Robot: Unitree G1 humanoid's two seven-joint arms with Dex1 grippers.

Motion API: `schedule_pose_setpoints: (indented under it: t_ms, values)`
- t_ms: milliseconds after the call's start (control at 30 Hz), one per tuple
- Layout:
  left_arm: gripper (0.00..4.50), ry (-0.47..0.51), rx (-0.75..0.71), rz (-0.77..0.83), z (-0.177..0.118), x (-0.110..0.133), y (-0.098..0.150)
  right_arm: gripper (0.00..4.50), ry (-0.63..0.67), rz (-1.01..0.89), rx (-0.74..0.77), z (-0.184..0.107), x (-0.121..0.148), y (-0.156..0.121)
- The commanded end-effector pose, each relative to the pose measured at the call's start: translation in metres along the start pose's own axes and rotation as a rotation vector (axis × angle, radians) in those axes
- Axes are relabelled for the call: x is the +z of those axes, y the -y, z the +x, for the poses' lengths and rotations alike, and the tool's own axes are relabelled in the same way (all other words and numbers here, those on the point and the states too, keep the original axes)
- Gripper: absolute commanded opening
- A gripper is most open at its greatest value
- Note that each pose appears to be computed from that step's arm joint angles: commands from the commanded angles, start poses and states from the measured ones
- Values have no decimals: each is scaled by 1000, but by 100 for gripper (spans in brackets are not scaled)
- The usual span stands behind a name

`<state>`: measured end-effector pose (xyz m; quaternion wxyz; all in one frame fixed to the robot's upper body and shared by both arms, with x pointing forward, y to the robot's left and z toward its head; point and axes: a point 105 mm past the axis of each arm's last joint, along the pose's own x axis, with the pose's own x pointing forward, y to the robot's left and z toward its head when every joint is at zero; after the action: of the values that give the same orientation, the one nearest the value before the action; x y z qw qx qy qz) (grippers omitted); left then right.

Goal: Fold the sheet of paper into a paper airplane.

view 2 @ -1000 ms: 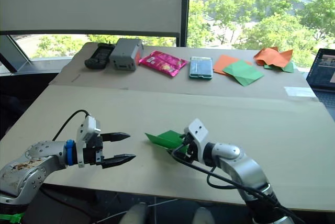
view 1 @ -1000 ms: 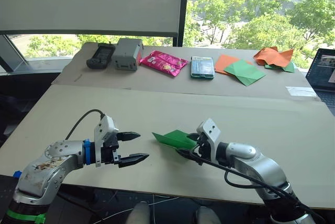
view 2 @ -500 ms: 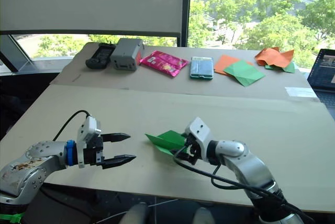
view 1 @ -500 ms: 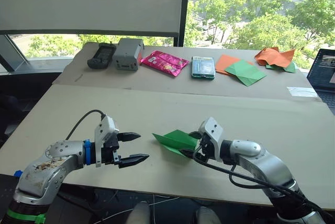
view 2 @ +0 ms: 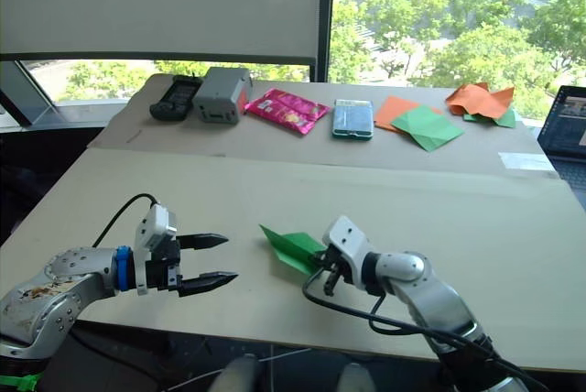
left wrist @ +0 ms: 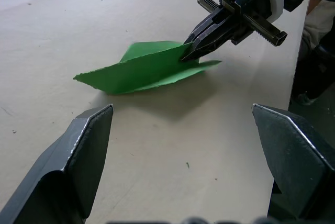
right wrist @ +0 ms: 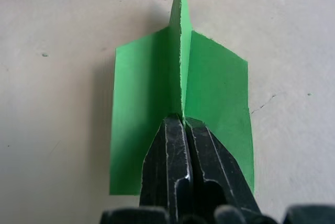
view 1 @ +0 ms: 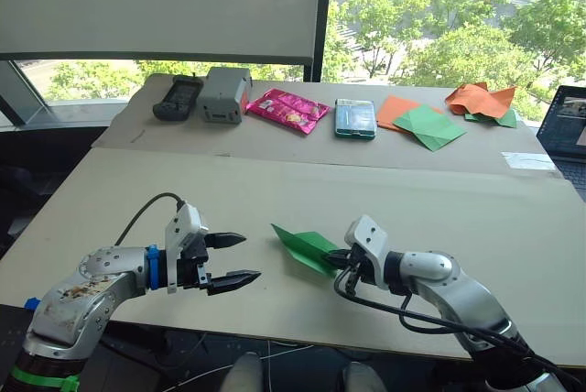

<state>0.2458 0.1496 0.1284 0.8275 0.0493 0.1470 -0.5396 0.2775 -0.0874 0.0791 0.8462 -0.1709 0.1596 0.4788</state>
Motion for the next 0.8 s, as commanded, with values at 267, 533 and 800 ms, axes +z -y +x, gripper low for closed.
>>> schedule_pose_setpoints:
  t_ms: [267,533,800]
  values:
    - [450,92,6,71,6,26,-3,1,161,112,-228,-26,31,32]
    - [450,178,-26,154,29,49,4,1,-27,295,-940,-103,-8,117]
    - [450,189,-94,176,37,58,12,1,-176,397,-1133,-126,-46,123]
